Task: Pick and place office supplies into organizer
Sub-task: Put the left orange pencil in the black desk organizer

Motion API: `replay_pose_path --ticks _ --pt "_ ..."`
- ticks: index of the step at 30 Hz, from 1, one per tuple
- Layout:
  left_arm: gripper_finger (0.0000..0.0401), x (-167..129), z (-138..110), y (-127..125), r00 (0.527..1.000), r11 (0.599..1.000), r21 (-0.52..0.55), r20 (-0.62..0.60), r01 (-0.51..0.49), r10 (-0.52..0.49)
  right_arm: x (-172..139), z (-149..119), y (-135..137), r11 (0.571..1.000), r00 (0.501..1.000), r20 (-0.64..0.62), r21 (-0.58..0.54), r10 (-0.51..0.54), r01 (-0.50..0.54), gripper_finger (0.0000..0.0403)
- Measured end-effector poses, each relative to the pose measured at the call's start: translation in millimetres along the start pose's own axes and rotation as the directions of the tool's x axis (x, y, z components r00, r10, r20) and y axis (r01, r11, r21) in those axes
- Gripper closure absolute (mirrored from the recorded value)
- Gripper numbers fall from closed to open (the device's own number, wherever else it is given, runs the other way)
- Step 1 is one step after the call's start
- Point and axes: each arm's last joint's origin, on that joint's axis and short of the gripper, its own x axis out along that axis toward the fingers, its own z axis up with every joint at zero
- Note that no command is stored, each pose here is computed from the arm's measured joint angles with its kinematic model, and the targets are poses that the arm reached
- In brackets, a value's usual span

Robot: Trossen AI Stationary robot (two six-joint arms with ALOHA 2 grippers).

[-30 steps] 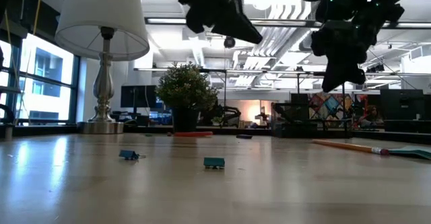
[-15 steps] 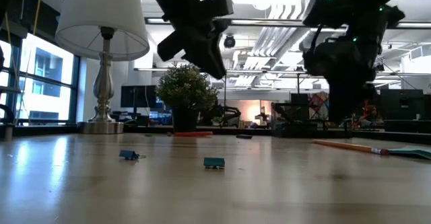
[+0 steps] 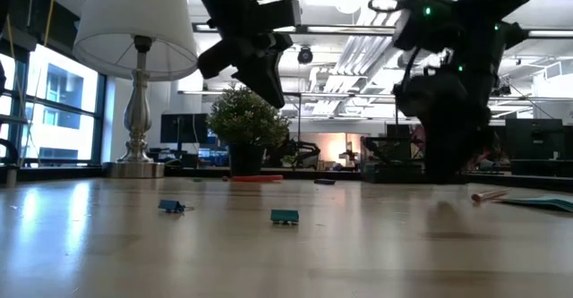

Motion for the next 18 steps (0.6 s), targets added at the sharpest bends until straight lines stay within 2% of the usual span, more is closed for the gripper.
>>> replay_pose_path --ticks 4,7,12,15,18 --pt "0.04 0.1 -0.5 -0.5 1.0 1.0 -0.004 0.002 0.018 -0.018 -15.8 -1.9 0.7 0.997 0.998 -0.015 -0.045 0.06 -0.061 0.0243" --pt "0.0396 0.0 -0.3 -0.8 1.0 1.0 -0.01 0.003 0.019 -0.019 -28.4 -10.2 -4.6 0.986 0.991 -0.11 -0.139 0.073 -0.088 0.0245" --pt "0.0394 -0.1 -0.2 -0.8 1.0 1.0 -0.019 0.005 0.021 -0.021 -46.2 -20.8 -17.2 0.951 0.968 -0.247 -0.309 -0.047 -0.032 0.0268" --pt "0.0394 0.0 -0.1 -0.8 1.0 1.0 -0.019 0.006 0.021 -0.02 -49.5 -17.4 -14.5 0.892 0.964 -0.23 -0.452 -0.13 0.013 0.0286" --pt "0.0394 0.0 0.4 -0.5 1.0 1.0 -0.022 0.011 0.018 -0.018 -47.3 -11.3 -0.9 0.775 0.976 -0.169 -0.632 -0.135 -0.002 0.0302"
